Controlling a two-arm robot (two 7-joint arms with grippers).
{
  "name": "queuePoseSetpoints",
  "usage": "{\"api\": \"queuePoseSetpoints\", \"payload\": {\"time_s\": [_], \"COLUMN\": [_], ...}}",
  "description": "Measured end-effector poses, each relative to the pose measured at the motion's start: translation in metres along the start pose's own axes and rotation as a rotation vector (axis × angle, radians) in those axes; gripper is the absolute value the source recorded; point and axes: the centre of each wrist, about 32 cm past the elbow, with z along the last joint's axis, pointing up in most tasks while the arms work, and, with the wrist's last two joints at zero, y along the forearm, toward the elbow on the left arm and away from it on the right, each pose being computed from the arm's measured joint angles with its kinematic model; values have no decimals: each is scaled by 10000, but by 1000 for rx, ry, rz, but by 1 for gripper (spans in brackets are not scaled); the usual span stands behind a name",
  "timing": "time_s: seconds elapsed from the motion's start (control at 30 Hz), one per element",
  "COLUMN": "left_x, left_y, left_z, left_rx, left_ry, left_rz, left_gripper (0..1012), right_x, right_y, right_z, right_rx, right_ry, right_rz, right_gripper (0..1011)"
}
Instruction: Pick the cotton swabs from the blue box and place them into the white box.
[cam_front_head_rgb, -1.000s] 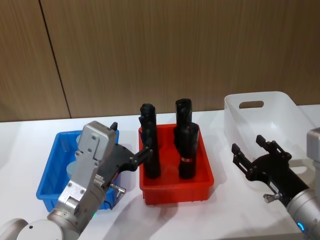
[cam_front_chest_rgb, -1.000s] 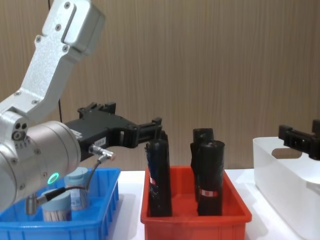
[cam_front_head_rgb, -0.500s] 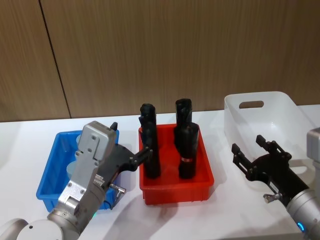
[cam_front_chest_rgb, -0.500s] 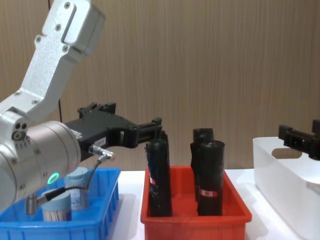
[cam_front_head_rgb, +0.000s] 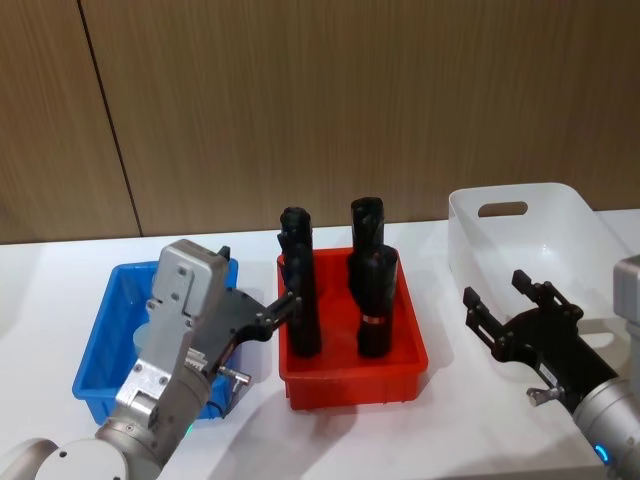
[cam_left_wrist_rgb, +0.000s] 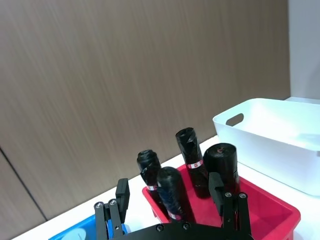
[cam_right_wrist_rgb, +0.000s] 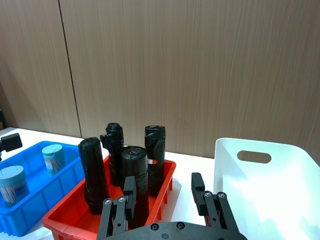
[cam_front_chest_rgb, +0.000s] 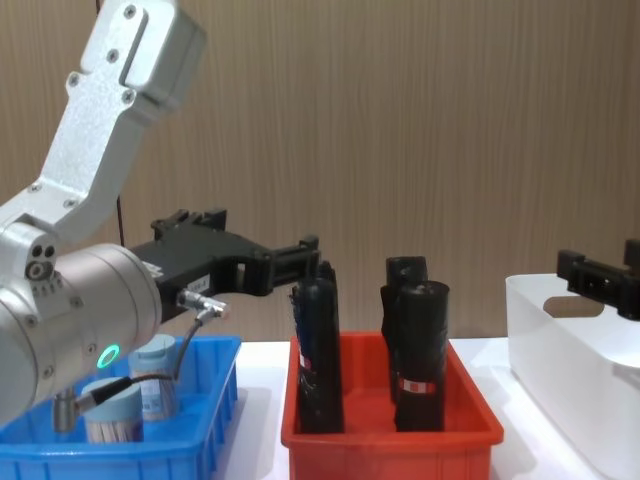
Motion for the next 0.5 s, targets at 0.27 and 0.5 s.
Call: {"api": "queuePoseSetpoints", "payload": {"time_s": [0.27, 0.5], "left_x": [-14, 20], "left_y": [8, 50], "left_z": [6, 9], "left_rx": [42, 100], "left_ry": [63, 134], "left_rz": [70, 155], "left_gripper": [1004, 1004], "right_x": [0, 0], "right_y": [0, 0], "right_z": [0, 0], "right_rx": [0, 0], "right_ry": [0, 0], "right_rz": [0, 0], "right_gripper": [688, 689]}}
